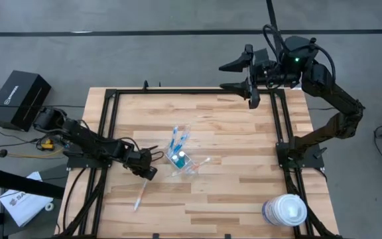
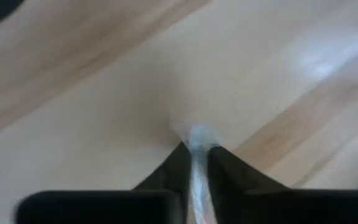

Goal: Pick & Place toothbrushing station
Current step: Put the orange toothbrush into the transparent organizer

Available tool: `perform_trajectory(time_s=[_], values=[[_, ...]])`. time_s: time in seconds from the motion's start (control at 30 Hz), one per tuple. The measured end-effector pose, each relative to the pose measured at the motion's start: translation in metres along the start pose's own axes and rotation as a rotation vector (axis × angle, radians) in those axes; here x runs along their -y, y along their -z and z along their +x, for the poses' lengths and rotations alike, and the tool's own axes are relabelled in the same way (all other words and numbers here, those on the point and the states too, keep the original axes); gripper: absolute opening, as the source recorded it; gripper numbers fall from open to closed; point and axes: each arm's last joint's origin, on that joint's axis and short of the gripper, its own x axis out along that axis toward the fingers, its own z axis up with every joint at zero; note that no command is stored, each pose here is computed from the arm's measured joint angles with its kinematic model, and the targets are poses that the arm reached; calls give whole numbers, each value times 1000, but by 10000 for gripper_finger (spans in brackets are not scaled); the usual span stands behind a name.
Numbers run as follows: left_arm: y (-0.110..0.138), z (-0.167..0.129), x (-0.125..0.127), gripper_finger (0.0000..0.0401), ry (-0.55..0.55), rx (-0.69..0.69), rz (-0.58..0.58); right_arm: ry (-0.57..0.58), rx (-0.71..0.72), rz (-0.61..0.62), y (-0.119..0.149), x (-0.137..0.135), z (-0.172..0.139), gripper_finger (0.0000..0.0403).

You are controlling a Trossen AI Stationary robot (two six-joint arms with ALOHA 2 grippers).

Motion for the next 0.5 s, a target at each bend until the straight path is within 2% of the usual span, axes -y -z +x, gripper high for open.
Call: perform_trajectory(time_s=[0.07,0.33,0.5], values=[[-1,-6,3,14,38,43,4,6,16,-7,-1,1,0,264],[-9,-37,6,8,167,214,-25,85,69,-14,-6,18,-6,264],[-16,-74,4,8,300,445,-44,127,78,-16,-7,28,-9,264]])
